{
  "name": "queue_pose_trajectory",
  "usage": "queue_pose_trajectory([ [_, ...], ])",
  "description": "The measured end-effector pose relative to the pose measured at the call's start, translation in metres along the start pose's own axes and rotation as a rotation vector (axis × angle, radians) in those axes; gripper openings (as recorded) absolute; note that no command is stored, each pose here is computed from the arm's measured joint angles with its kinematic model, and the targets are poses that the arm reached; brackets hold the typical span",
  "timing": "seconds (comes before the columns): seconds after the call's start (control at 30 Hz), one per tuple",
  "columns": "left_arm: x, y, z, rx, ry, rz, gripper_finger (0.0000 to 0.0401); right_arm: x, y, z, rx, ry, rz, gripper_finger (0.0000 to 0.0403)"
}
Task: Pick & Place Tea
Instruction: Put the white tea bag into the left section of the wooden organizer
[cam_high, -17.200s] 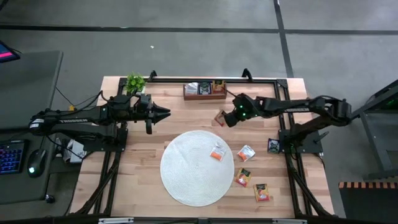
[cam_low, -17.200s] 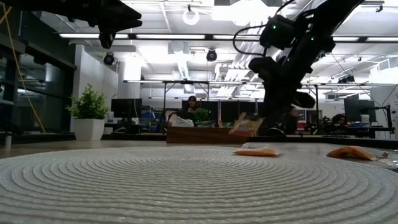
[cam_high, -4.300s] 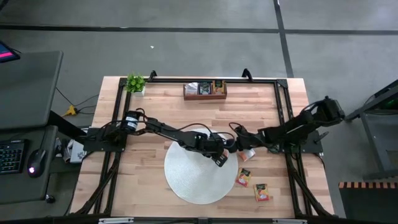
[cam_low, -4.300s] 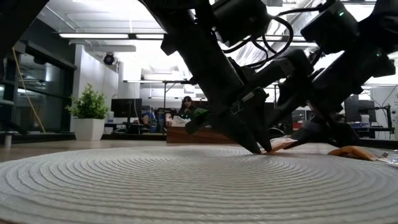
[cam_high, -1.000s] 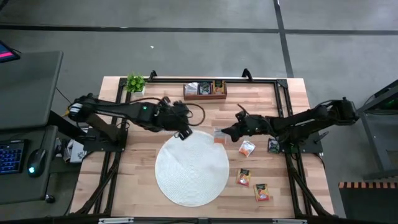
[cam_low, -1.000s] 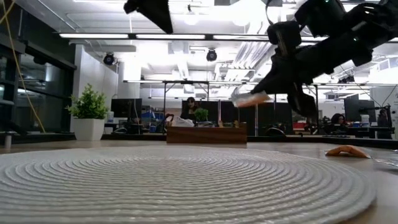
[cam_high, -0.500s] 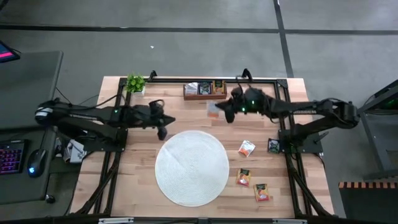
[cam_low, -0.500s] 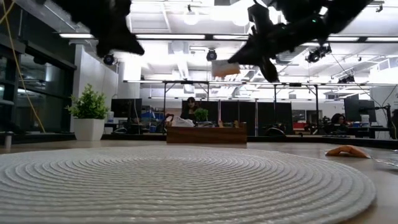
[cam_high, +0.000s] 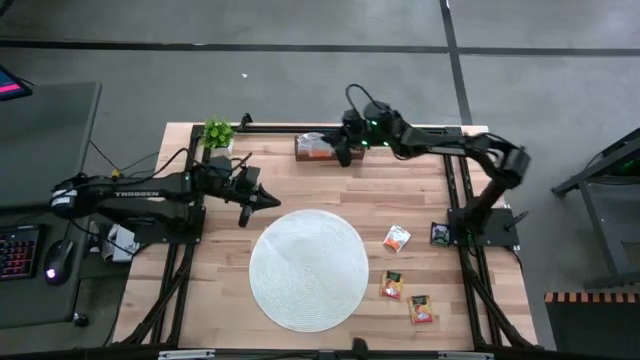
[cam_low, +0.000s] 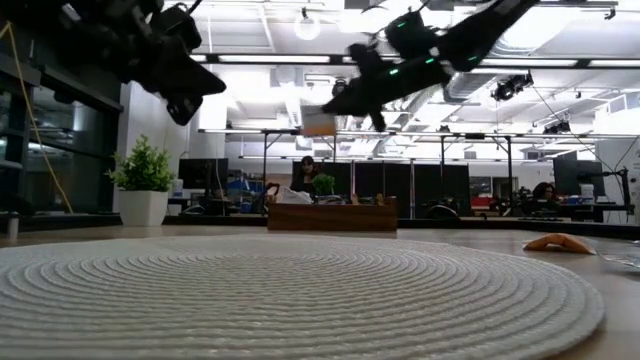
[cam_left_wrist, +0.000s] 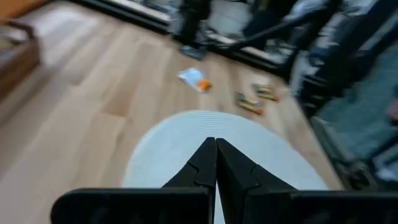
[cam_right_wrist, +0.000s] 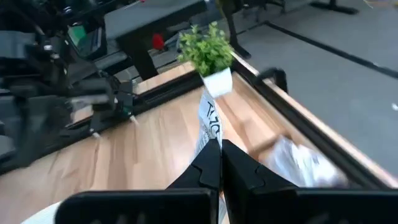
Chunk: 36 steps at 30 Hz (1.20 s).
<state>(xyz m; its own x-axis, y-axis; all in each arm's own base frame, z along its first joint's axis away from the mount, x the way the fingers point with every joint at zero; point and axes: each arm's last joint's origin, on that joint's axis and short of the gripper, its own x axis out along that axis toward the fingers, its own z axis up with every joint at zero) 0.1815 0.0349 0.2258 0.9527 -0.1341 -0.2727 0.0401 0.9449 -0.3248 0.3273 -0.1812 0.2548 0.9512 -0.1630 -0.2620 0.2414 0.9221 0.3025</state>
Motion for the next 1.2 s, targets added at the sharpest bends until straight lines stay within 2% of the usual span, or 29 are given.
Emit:
queue_pose_trajectory([
  [0.17,-0.009,0.013,-0.009,-0.01,-0.021,-0.088,0.0,0.032,-0.017,0.01,-0.018,0.003,0.058,0.0],
  [0.4,-0.016,0.026,-0.019,-0.027,-0.059,-0.027,0.0,0.058,-0.041,0.001,-0.019,0.036,0.023,0.0],
  [0.67,-0.015,0.027,-0.018,-0.03,-0.069,0.028,0.0,0.067,-0.061,-0.014,0.006,0.065,-0.044,0.0],
  [0.87,-0.015,0.027,-0.019,-0.033,-0.062,0.025,0.0,0.068,-0.074,-0.022,0.048,0.085,-0.101,0.0],
  [1.2,-0.015,0.029,-0.027,-0.074,0.004,0.056,0.0,0.069,-0.073,-0.022,0.025,0.079,-0.117,0.0],
])
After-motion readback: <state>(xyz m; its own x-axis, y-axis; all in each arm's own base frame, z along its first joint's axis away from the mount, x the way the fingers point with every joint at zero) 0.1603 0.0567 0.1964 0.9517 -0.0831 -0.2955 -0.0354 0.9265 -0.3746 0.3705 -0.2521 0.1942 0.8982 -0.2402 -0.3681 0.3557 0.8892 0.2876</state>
